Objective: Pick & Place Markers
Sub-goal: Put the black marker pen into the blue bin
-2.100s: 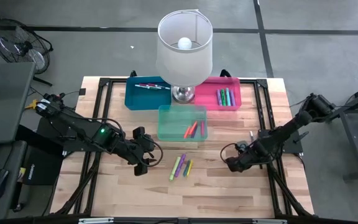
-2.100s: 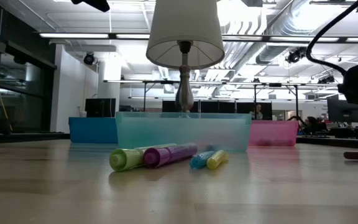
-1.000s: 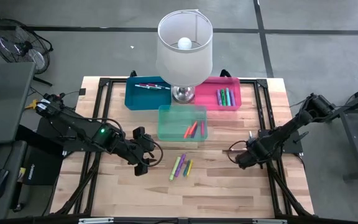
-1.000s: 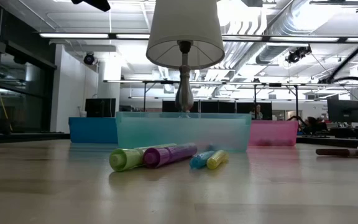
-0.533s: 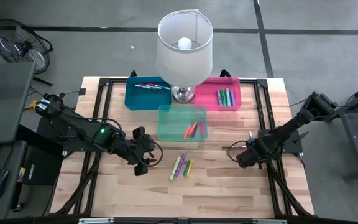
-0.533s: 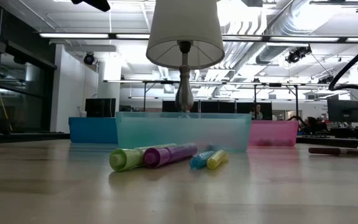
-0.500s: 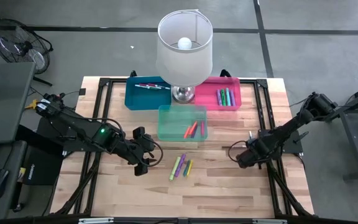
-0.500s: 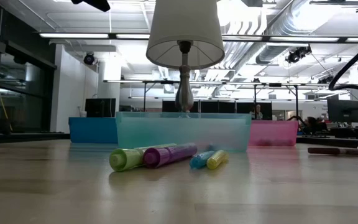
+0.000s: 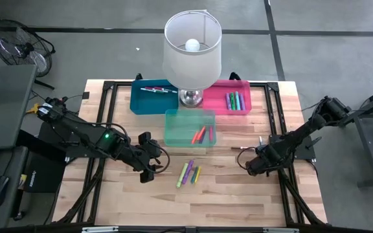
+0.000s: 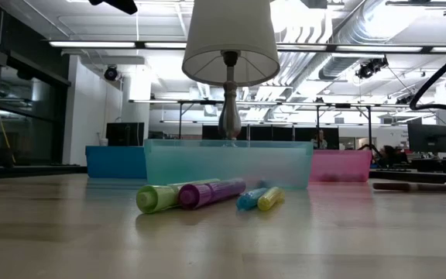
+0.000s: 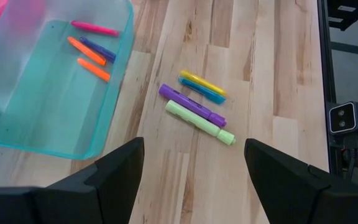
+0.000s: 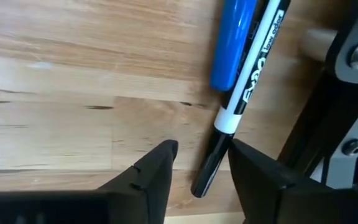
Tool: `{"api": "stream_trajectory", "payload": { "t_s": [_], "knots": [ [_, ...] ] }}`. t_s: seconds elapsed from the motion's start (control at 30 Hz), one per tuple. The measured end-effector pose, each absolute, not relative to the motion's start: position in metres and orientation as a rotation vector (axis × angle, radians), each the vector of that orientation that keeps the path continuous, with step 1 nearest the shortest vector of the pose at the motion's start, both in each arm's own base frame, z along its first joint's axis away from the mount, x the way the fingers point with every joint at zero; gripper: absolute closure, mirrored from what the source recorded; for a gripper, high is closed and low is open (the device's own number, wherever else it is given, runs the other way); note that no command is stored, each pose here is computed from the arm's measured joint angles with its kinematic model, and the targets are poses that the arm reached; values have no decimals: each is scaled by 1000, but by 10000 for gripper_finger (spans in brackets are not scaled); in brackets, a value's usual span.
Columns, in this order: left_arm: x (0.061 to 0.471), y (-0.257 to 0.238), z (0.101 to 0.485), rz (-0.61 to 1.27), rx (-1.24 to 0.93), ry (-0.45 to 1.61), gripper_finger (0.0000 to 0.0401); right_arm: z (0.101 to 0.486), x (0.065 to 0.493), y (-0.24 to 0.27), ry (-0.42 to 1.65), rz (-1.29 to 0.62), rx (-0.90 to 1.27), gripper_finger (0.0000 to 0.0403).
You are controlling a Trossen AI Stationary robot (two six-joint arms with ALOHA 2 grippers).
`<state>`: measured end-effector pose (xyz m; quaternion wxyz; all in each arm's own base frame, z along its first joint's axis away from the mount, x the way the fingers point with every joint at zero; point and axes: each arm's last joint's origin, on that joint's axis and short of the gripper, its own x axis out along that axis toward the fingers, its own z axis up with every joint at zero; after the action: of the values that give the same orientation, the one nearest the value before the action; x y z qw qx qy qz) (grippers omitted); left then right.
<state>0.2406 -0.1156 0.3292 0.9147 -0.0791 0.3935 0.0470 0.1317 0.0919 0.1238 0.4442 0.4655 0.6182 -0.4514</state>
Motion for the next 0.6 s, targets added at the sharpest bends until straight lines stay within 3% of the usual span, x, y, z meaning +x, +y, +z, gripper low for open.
{"api": "stream_trajectory", "payload": {
  "t_s": [0.6],
  "knots": [
    [241,-116,329,97,-162,810,126,124,134,93,1507,-1142,1202,377]
  ]
}}
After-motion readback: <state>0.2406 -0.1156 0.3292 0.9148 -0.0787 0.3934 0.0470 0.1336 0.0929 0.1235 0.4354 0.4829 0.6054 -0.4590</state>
